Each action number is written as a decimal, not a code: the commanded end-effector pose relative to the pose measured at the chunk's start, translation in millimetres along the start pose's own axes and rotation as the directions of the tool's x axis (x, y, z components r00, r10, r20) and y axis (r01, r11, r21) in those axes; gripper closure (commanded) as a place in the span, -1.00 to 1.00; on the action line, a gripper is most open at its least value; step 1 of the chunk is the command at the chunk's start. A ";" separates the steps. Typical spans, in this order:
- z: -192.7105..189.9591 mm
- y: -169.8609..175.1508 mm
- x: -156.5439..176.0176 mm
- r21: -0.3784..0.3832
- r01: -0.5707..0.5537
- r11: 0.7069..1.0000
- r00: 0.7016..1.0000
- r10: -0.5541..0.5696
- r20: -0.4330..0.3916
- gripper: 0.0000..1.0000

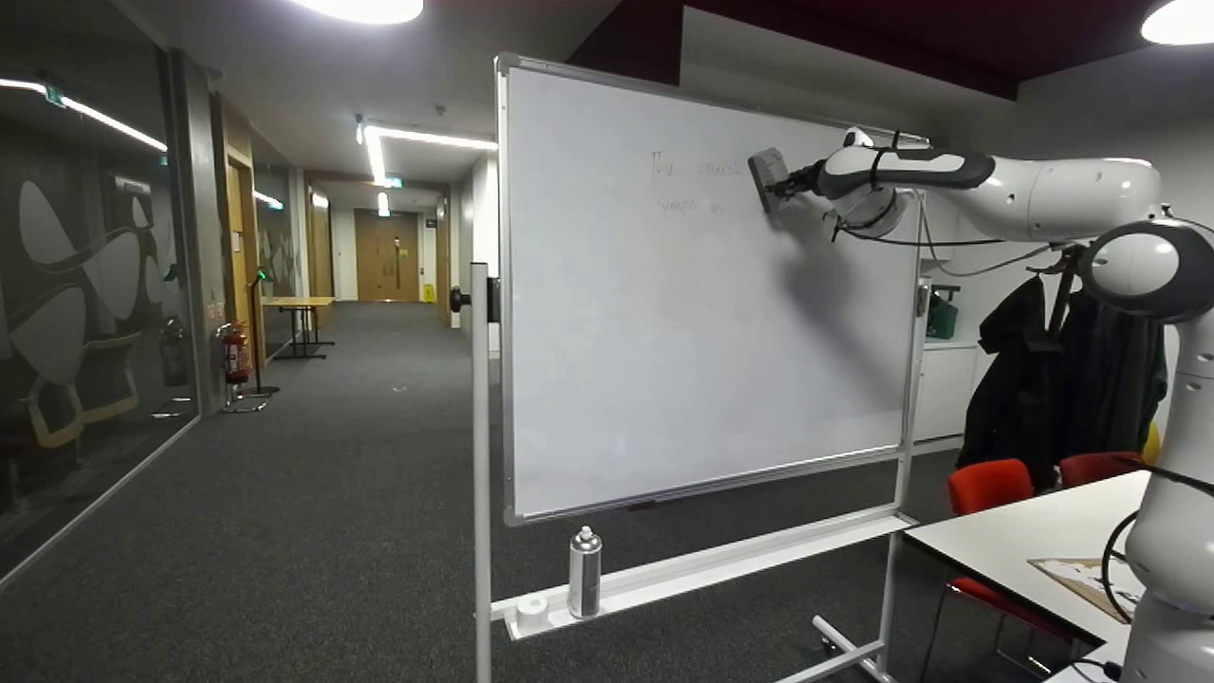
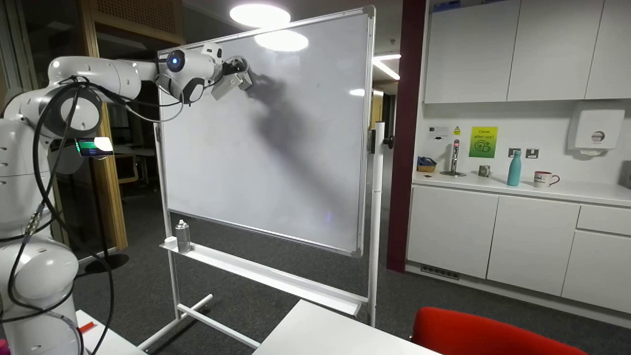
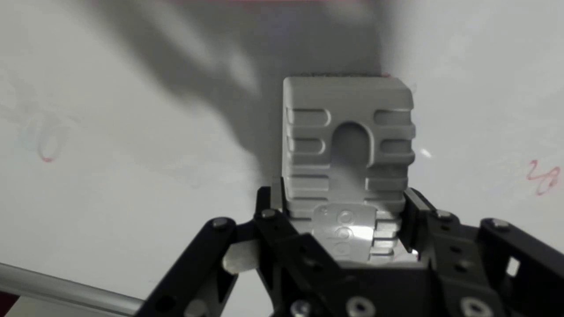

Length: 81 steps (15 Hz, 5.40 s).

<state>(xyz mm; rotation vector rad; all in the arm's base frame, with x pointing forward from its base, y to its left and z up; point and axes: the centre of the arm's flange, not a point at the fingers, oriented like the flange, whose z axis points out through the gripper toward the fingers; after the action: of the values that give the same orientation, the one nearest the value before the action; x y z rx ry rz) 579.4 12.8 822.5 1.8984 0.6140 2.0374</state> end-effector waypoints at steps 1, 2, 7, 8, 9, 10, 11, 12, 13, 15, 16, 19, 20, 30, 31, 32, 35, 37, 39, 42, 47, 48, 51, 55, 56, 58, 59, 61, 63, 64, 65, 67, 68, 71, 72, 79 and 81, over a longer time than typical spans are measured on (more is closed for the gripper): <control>21.8 -41.7 -31.7 0.059 0.049 0.997 0.997 -0.052 0.050 0.30; 21.6 -46.2 -37.3 0.063 0.063 0.996 0.996 -0.067 0.056 0.30; 21.0 -62.4 -62.3 0.089 0.122 0.988 0.987 -0.130 0.091 0.30; 20.6 -65.5 -66.9 0.097 0.134 0.986 0.985 -0.144 0.098 0.30; 20.3 -68.3 -70.5 0.103 0.146 0.984 0.982 -0.156 0.103 0.30; 19.4 -71.2 -74.3 0.111 0.156 0.982 0.980 -0.168 0.111 0.30; 17.7 -74.8 -79.7 0.118 0.173 0.978 0.975 -0.187 0.117 0.30; 16.0 -78.2 -83.8 0.126 0.189 0.974 0.971 -0.204 0.121 0.30; 15.1 -81.7 -84.7 0.132 0.199 0.971 0.969 -0.215 0.124 0.30; 14.7 -88.3 -74.9 0.137 0.205 0.969 0.969 -0.221 0.112 0.30; 14.2 -91.9 -67.5 0.137 0.206 0.969 0.970 -0.221 0.103 0.30; 12.7 -105.0 -36.8 0.134 0.224 0.965 0.970 -0.234 0.066 0.30; 12.6 -109.0 -26.3 0.132 0.233 0.964 0.969 -0.241 0.053 0.30; -2.0 -119.7 -20.9 0.172 0.245 0.954 0.967 -0.254 0.030 -0.20; -1.9 -119.8 -20.8 0.172 0.240 0.955 0.968 -0.249 0.031 -0.20; -1.9 -119.7 -20.9 0.172 0.238 0.956 0.969 -0.246 0.032 -0.20; -1.9 -119.7 -20.9 0.172 0.237 0.956 0.969 -0.246 0.032 -0.20; -1.9 -119.7 -20.9 0.172 0.237 0.956 0.969 -0.246 0.032 -0.20; 0.4 -119.1 -19.3 0.170 0.236 0.957 0.970 -0.242 0.015 0.30; 12.0 -123.4 -6.8 0.168 0.238 0.957 0.971 -0.239 -0.016 0.30; 25.6 -124.2 26.0 0.152 0.250 0.956 0.968 -0.244 -0.058 0.30; 25.7 -120.4 31.9 0.145 0.250 0.957 0.968 -0.243 -0.066 0.30; 25.1 -101.4 46.2 0.107 0.246 0.963 0.967 -0.238 -0.087 0.30; 28.0 -70.5 55.1 0.049 0.223 0.973 0.971 -0.218 -0.100 0.30; 28.1 -63.7 56.7 0.037 0.216 0.976 0.972 -0.211 -0.101 0.30; 27.7 -51.6 60.6 0.012 0.207 0.978 0.973 -0.204 -0.109 0.30; 26.8 -46.3 63.1 0.002 0.201 0.980 0.973 -0.200 -0.114 0.30; 23.7 -36.4 69.0 -0.020 0.187 0.982 0.974 -0.188 -0.126 0.30; 22.1 -27.2 73.6 -0.040 0.178 0.983 0.974 -0.182 -0.135 0.30; 23.2 -24.7 75.3 -0.047 0.175 0.983 0.974 -0.180 -0.139 0.30; 25.7 -25.9 75.7 -0.048 0.178 0.983 0.973 -0.183 -0.141 0.30; 35.2 -40.1 71.5 -0.029 0.196 0.980 0.970 -0.198 -0.141 0.30; 40.7 -50.4 68.2 -0.014 0.206 0.978 0.968 -0.206 -0.140 0.30; 50.0 -87.9 57.2 0.041 0.248 0.968 0.961 -0.241 -0.138 0.30; 51.3 -99.3 55.0 0.057 0.265 0.963 0.957 -0.255 -0.138 0.30; 53.8 -193.3 41.0 0.212 0.354 0.911 0.931 -0.323 -0.168 0.30; 55.2 -211.4 40.2 0.241 0.368 0.898 0.926 -0.332 -0.178 0.30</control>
<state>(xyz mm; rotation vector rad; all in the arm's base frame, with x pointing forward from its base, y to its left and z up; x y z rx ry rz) 591.1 199.9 792.4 1.6237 1.1344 1.9835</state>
